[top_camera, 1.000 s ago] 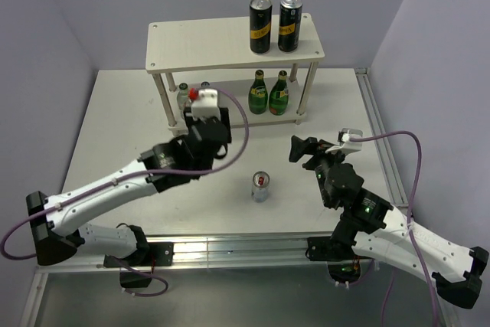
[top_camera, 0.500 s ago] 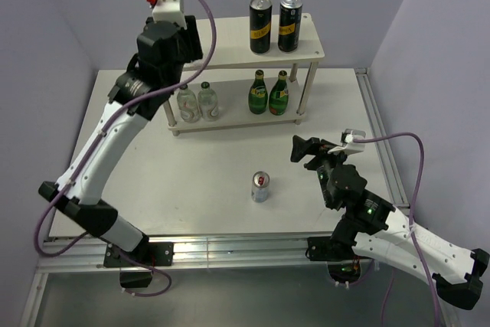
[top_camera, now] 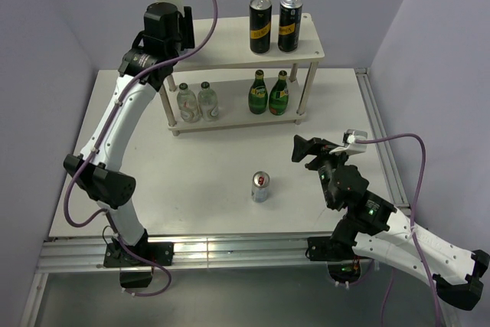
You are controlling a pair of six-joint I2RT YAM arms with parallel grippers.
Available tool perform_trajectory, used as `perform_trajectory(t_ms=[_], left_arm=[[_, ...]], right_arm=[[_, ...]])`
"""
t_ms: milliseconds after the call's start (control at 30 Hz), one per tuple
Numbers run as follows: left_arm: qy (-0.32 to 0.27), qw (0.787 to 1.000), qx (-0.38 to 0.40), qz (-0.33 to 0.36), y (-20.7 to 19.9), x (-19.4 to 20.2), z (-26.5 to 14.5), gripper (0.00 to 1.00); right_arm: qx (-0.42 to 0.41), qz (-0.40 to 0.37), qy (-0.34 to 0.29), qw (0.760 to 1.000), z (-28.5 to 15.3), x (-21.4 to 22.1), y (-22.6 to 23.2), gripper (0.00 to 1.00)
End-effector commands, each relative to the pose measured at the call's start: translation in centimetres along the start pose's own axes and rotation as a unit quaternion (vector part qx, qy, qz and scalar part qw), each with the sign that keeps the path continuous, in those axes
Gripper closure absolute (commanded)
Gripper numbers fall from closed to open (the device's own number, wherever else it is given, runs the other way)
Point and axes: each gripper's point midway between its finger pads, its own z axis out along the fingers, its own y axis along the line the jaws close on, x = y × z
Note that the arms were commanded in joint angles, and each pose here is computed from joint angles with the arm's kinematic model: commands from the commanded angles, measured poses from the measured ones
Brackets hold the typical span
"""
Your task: Place and organize the beverage onto the shelf
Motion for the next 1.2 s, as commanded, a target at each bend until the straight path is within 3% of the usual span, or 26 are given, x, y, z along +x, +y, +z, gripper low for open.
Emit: perform_trajectory(t_ms=[0,100,133,200,367,433,533,633,933,1067,1167], left_arm=[[-0.042,0.999,0.007,-0.010,0.6,-3.2,-1.4,0.98],[-0.038,0.999,0.013,-0.015,0.5,-2.5,-1.6,0.74],[-0.037,0.999,0.017,-0.015,0.4,-2.4,-1.6,0.59],[-0.033,0.999,0.014,-0.015,0.6,-1.9,-1.6,0.48],[-0.027,0.999,0.010,-0.015,0.6,-1.3,-1.4,0.34],[-0.026,0.999,0.011,-0.015,0.6,-1.2,-1.5,0.21],[-0.030,0.999,0.007,-0.017,0.9,-1.4,-1.8,0.18],[-0.031,0.999,0.004,-0.021,1.3,-1.6,-2.4,0.01],[-0.052,0.997,0.032,-0.056,2.1,-3.9,-7.6,0.01],[-0.062,0.994,0.055,-0.065,1.5,-3.9,-11.3,0.01],[-0.052,0.995,0.076,-0.048,-0.3,-1.6,-13.8,0.01]], right_arm=[[0.010,0.006,-0.008,1.000,0.0,-0.2,-0.5,0.04],[0.010,0.005,-0.006,1.000,0.0,-0.1,-0.5,0.04],[0.010,0.006,-0.007,1.000,0.0,-0.2,-0.5,0.04],[0.011,0.005,-0.006,1.000,0.0,-0.1,-0.5,0.03],[0.013,0.005,-0.006,1.000,0.0,-0.1,-0.6,0.01],[0.014,0.006,-0.006,1.000,0.0,-0.1,-0.6,0.00],[0.014,0.005,-0.006,1.000,0.0,-0.1,-0.6,0.00],[0.014,0.006,-0.007,1.000,0.0,-0.2,-0.7,0.00],[0.014,0.005,-0.007,1.000,0.0,-0.1,-0.6,0.00],[0.020,0.002,-0.006,1.000,0.1,0.0,-0.8,0.00],[0.021,0.003,-0.008,1.000,0.1,-0.1,-0.9,0.00]])
